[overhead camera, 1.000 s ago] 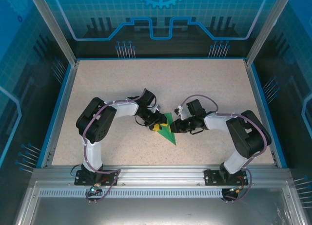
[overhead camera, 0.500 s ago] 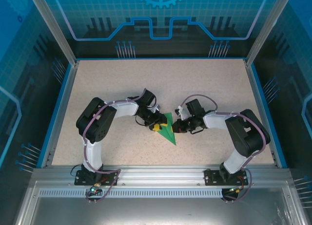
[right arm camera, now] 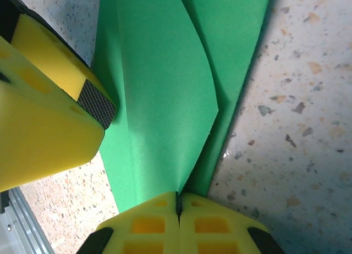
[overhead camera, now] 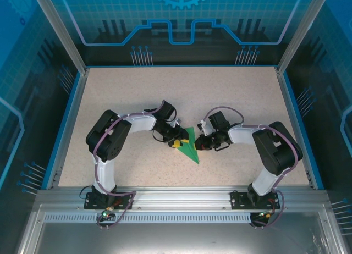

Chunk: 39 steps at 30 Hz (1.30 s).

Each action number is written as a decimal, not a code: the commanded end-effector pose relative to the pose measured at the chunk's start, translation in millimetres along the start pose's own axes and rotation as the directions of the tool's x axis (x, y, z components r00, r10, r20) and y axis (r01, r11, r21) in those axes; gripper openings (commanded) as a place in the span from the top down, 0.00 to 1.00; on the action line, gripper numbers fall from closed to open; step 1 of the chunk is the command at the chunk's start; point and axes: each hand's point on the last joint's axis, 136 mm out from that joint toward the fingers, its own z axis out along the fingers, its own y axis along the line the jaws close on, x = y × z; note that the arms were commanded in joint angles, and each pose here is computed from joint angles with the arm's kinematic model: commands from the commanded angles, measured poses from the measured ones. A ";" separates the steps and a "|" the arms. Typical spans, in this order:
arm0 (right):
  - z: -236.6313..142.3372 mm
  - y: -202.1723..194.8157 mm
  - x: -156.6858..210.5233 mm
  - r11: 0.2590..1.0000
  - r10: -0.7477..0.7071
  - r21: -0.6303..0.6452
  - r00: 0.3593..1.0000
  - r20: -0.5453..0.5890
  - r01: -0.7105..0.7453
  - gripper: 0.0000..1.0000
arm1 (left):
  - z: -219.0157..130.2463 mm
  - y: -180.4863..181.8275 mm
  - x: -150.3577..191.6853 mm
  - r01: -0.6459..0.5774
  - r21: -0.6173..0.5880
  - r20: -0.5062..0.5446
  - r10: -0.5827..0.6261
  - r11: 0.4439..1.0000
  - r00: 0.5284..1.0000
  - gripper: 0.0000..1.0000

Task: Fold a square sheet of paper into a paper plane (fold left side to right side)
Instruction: Fourth fold the wing at the center of the table.

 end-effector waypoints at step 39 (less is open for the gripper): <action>4.6 -21.1 24.0 0.993 0.045 0.116 0.995 -0.091 -0.035 0.98 | 12.7 -33.2 -22.7 -0.088 0.043 0.004 0.088 0.995 0.996 0.76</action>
